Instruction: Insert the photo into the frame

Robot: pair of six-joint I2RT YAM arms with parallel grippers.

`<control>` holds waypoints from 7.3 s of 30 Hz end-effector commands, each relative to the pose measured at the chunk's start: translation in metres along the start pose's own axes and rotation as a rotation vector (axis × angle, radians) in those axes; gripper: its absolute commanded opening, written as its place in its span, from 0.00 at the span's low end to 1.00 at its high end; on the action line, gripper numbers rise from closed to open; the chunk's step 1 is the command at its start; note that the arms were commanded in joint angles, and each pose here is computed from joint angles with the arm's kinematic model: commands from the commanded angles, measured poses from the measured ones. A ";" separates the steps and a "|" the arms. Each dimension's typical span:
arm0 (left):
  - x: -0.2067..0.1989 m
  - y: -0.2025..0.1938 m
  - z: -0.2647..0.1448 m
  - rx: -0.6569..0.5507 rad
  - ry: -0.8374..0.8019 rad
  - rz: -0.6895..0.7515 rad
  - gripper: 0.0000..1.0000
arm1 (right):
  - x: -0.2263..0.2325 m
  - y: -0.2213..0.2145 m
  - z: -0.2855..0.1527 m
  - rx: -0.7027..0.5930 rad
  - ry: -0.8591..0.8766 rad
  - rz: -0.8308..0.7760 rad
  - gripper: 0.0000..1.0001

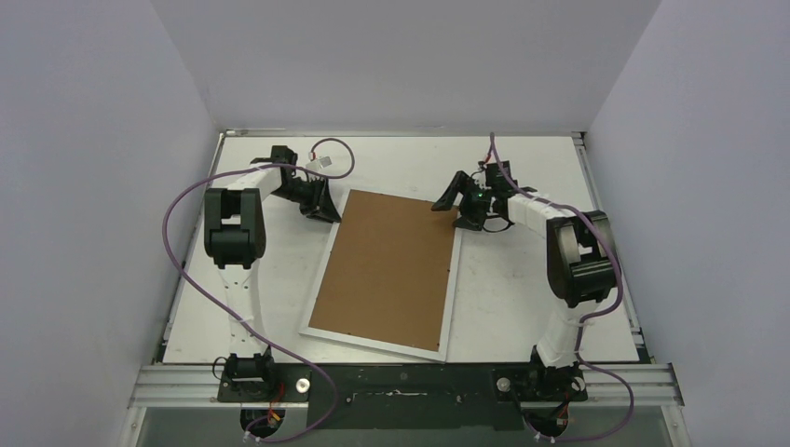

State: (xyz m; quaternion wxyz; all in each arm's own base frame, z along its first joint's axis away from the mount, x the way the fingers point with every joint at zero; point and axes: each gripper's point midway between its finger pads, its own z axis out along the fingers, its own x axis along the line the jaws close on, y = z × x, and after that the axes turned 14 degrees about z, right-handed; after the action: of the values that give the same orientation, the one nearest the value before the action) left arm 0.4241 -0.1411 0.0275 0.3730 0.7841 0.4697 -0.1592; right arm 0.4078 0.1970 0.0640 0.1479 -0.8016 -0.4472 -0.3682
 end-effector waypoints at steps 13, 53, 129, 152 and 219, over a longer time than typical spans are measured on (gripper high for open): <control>0.001 -0.015 0.011 0.062 -0.009 0.026 0.09 | 0.006 -0.017 0.027 0.026 -0.125 -0.130 0.81; -0.088 -0.174 -0.097 0.516 0.203 0.637 0.53 | 0.049 0.104 0.041 -0.147 -0.060 -0.387 0.93; 0.020 -0.083 -0.123 0.128 0.488 0.171 0.53 | -0.040 -0.030 -0.090 -0.125 -0.049 -0.094 0.91; 0.041 -0.098 -0.079 0.134 0.361 0.011 0.23 | -0.021 -0.045 -0.094 0.028 0.055 -0.094 0.86; 0.031 -0.080 -0.070 0.082 0.315 0.042 0.04 | -0.072 -0.098 -0.043 0.245 -0.184 -0.148 0.82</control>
State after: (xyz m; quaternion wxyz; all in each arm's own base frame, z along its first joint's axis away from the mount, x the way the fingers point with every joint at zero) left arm 0.3437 -0.0357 0.0260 0.2354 0.8114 0.5314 -0.0628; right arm 0.2945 0.1867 0.0636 0.1959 -0.7672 -0.5364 -0.2920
